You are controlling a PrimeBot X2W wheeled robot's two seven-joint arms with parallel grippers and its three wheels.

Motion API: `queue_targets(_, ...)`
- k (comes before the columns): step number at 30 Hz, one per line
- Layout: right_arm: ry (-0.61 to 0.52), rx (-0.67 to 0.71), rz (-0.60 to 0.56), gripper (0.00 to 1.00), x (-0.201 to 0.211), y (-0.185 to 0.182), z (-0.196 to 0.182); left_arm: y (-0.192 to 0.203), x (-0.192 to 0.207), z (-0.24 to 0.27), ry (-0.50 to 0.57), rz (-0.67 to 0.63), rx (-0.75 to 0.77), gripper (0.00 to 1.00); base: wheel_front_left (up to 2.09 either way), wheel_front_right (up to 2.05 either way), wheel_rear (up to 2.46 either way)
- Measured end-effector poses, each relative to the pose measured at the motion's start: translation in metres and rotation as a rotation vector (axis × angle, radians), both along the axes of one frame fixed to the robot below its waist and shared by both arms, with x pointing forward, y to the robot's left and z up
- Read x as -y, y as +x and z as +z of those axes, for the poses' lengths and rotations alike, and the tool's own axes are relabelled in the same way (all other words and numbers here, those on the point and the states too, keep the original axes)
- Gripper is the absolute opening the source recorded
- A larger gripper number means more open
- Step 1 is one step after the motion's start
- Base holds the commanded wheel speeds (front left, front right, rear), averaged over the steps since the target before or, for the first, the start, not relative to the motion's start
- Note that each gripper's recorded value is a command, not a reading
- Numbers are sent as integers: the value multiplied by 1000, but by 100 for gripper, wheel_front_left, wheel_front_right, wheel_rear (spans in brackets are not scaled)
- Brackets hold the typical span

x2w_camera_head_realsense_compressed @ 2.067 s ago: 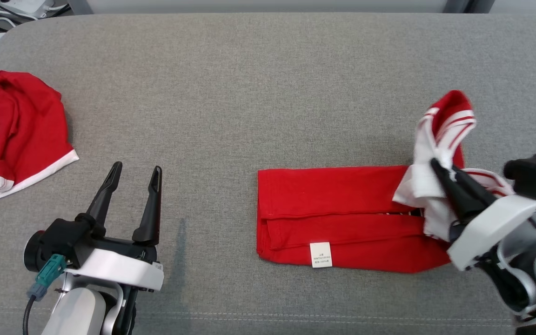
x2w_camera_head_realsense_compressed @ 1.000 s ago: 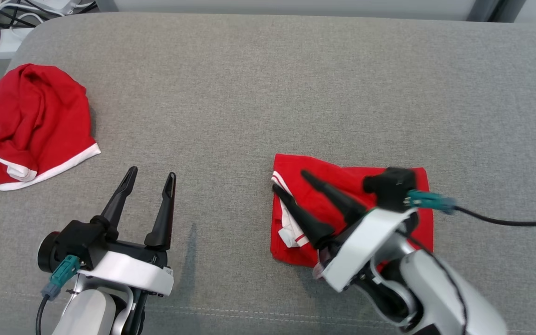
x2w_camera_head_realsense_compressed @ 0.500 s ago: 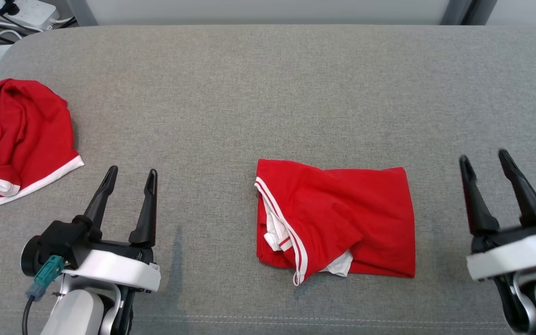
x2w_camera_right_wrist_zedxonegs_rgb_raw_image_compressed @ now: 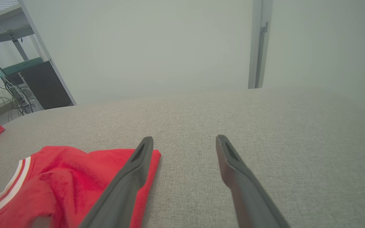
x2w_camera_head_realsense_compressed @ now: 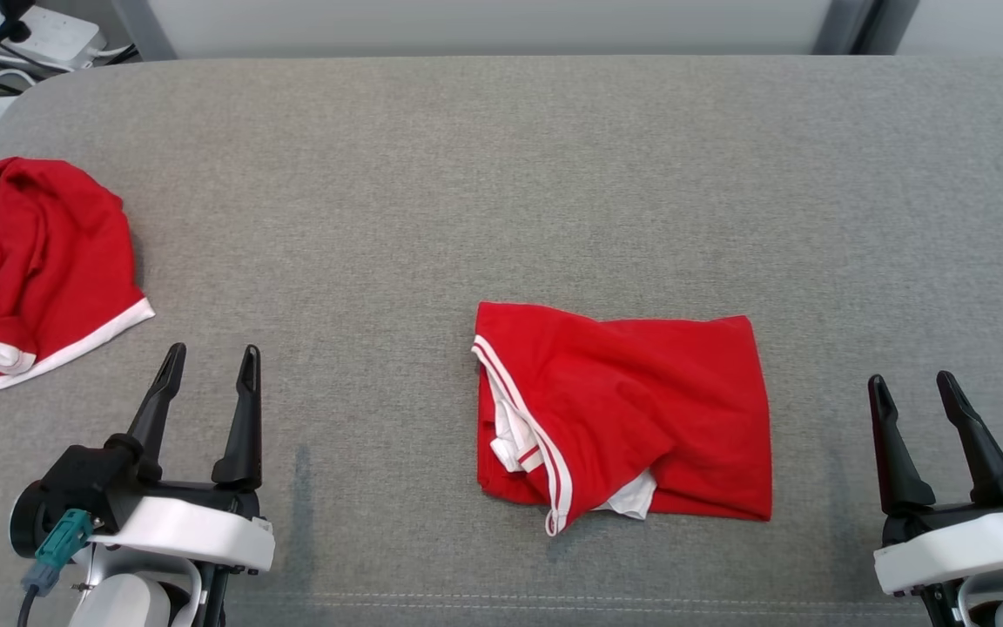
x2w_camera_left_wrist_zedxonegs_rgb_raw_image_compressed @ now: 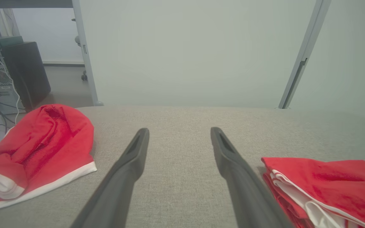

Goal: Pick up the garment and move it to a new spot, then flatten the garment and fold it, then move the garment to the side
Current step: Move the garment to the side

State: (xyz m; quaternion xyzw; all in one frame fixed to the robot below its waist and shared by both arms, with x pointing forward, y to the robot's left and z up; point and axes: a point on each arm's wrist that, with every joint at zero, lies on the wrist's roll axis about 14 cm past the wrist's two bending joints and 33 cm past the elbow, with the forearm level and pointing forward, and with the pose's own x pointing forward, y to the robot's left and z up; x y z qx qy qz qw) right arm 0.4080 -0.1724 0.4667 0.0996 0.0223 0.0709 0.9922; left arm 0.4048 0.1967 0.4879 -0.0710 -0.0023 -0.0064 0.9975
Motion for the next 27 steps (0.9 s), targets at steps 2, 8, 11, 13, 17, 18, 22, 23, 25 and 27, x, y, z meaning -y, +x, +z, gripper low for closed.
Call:
queue_targets(2,7,-12,8,100,-3,2,-4,-2,-3,0,2,7,-1,100,0,0,0)
queue_targets(8,35,-112,74,100,-19,10,-31,-7,-11,0,6,31,-5,100,0,0,0)
queue_targets(11,50,-183,129,100,-35,20,-43,-11,-15,-2,-6,50,-13,100,0,0,0)
queue_targets(13,49,-237,167,100,-45,26,-53,-14,-18,-4,-7,59,-19,100,0,0,0)
queue_targets(17,65,-343,221,100,-61,26,-73,-19,-20,-6,-16,74,-27,100,0,0,0)
queue_targets(18,68,-383,236,100,-66,24,-80,-21,-21,-7,-21,80,-29,100,0,0,0)
queue_targets(22,86,-481,304,100,-83,23,-92,-24,-30,-2,-18,105,-18,100,0,0,0)
queue_targets(23,83,-489,318,42,-85,24,-92,-25,-31,-2,-18,110,-18,100,0,0,0)
queue_targets(25,87,-497,337,0,-89,23,-92,-27,-33,-3,-17,117,-21,100,0,0,0)
queue_targets(27,75,-507,364,0,-93,21,-91,-28,-34,-3,-17,120,-21,100,0,0,0)
